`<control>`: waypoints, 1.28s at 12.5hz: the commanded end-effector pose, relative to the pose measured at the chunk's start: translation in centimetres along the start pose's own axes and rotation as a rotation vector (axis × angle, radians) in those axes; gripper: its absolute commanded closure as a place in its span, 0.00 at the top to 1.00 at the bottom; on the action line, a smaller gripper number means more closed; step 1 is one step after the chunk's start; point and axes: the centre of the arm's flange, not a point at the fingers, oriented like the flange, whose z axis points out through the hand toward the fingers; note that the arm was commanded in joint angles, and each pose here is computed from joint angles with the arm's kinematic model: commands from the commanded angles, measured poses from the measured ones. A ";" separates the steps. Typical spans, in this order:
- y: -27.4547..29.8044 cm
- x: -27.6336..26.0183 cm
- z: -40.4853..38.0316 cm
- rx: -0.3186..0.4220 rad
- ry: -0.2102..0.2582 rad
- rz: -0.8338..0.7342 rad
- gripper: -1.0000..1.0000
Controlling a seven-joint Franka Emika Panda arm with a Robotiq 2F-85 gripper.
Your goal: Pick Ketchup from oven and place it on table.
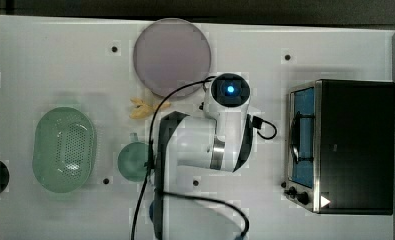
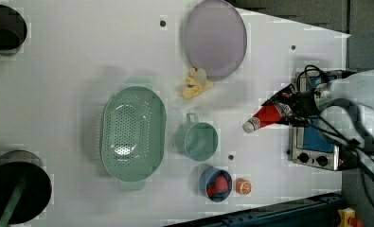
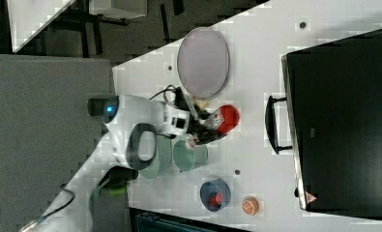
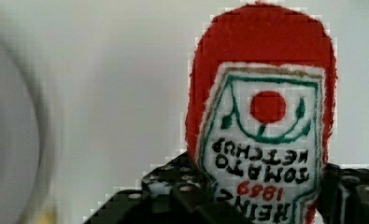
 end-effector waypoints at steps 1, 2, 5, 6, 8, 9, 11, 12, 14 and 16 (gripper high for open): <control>-1.3 -3.1 4.1 -0.013 0.013 0.002 0.65; -1.5 -3.1 5.1 -0.015 0.019 -0.001 0.75; -1.7 -3.0 4.9 0.003 0.030 0.001 1.00; -1.8 -2.9 3.9 0.019 0.034 0.001 1.00; -2.2 -2.5 -0.6 0.092 0.054 0.006 1.00; -2.4 -2.2 -3.9 0.137 0.065 0.008 1.00; -2.6 -2.1 -11.7 0.211 0.073 0.002 1.00; -2.3 -2.3 -15.7 0.226 0.065 -0.005 1.00; -1.2 -2.9 -22.9 0.224 0.038 -0.018 1.00; -0.1 -3.3 -28.6 0.205 0.022 -0.028 1.00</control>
